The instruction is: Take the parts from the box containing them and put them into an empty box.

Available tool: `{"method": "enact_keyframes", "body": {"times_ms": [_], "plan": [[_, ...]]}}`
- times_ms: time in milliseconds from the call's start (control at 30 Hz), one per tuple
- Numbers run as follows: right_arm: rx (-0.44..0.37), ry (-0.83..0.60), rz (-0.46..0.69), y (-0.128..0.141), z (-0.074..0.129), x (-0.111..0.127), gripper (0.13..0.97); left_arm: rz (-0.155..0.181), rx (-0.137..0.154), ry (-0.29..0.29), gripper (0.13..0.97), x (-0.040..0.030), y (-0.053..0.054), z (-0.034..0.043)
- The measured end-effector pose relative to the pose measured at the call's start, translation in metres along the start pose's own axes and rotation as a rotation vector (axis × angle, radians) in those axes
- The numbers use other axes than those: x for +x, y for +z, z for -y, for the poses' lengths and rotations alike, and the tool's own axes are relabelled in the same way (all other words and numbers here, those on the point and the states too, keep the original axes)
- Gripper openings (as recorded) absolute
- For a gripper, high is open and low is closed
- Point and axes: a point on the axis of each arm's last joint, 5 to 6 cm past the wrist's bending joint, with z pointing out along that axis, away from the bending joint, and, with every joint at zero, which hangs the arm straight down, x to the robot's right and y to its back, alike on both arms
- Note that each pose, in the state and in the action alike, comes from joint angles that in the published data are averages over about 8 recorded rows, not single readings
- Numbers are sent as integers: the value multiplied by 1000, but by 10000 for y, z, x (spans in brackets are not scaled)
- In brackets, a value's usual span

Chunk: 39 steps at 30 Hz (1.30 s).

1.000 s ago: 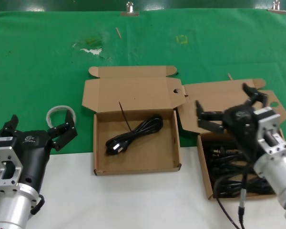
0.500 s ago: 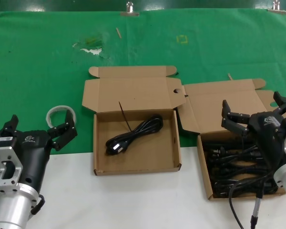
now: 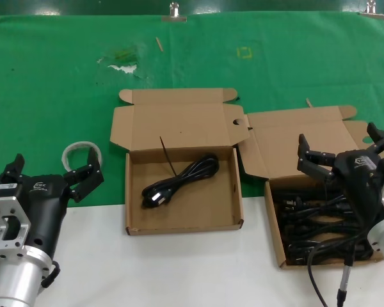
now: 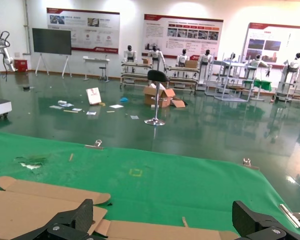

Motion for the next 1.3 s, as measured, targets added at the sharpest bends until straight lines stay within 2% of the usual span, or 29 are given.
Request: {"method": "enact_keyframes", "body": {"times_ms": [1300], "plan": [[0, 0, 0, 0, 0, 0, 966, 0, 0, 1, 966, 0, 0, 0]]}}
